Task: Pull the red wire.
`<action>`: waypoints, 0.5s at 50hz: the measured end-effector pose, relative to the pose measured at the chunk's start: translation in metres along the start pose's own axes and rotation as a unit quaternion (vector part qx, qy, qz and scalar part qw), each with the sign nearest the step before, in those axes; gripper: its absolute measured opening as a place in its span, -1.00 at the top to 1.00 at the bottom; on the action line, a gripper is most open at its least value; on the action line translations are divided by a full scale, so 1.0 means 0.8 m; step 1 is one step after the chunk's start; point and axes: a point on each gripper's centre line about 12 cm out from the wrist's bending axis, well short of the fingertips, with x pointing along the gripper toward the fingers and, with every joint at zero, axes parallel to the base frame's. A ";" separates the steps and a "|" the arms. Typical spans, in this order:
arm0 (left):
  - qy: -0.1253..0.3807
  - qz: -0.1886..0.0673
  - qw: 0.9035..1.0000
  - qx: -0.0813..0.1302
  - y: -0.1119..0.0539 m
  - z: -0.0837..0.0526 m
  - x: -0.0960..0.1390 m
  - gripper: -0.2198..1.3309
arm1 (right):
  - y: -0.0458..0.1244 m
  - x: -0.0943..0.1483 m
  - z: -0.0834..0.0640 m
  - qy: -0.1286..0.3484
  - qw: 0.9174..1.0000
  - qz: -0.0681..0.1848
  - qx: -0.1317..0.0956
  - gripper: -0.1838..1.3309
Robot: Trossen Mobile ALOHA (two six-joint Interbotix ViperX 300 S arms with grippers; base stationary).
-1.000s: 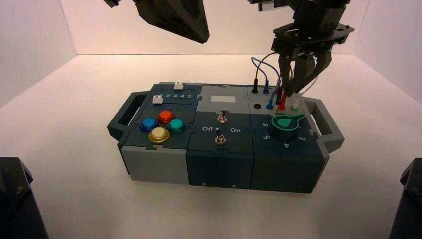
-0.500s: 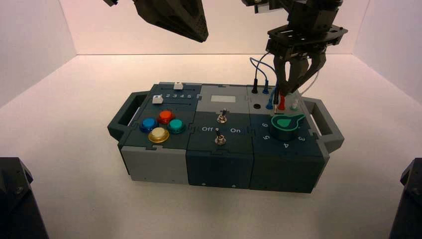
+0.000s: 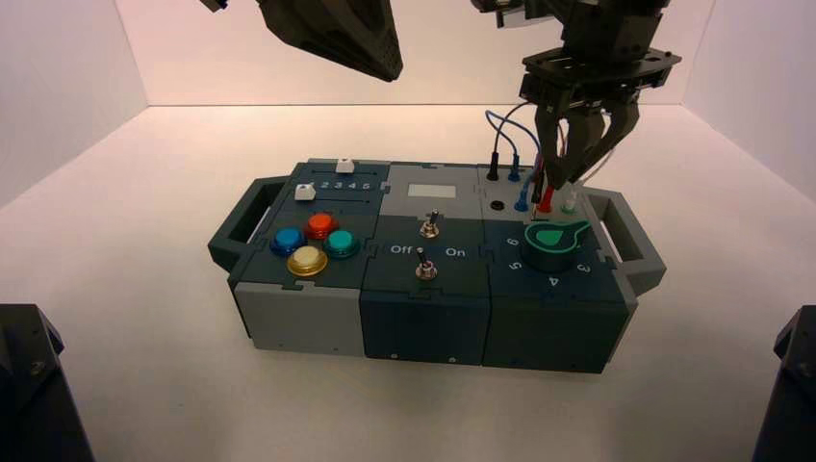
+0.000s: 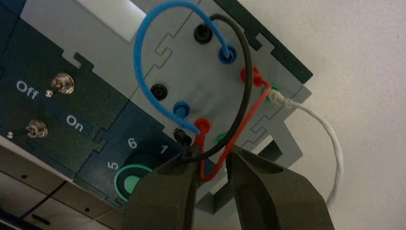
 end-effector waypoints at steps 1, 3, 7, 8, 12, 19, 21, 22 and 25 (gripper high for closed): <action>0.000 0.000 1.000 0.001 0.000 0.000 0.000 0.93 | 0.000 0.000 0.000 0.000 1.000 0.001 0.001 -0.07; -0.002 0.000 1.000 0.001 0.000 0.000 0.000 0.93 | 0.001 -0.001 -0.001 0.001 1.000 0.002 0.001 -0.07; -0.002 -0.001 1.000 0.001 0.000 0.000 -0.001 0.93 | 0.002 -0.001 -0.002 0.001 1.000 0.004 0.003 -0.07; -0.002 -0.001 1.000 0.001 0.000 0.000 -0.001 0.93 | 0.002 -0.001 -0.002 0.001 1.000 0.005 0.003 -0.07; -0.003 -0.001 1.000 0.000 0.000 0.001 -0.002 0.93 | 0.002 -0.001 -0.002 0.001 1.000 0.005 0.003 -0.07; -0.004 -0.001 1.000 0.000 0.000 0.001 -0.002 0.93 | 0.003 -0.001 -0.002 0.001 1.000 0.008 0.007 -0.07; -0.004 -0.001 1.000 0.001 -0.001 0.001 -0.003 0.93 | 0.003 -0.001 -0.002 0.001 1.000 0.009 0.008 -0.07; -0.004 -0.001 1.000 0.001 -0.001 0.001 -0.003 0.93 | 0.003 -0.001 -0.002 0.001 1.000 0.010 0.009 -0.07; -0.004 -0.001 1.000 0.001 -0.001 0.001 -0.003 0.93 | 0.004 0.000 -0.002 0.001 1.000 0.013 0.012 -0.07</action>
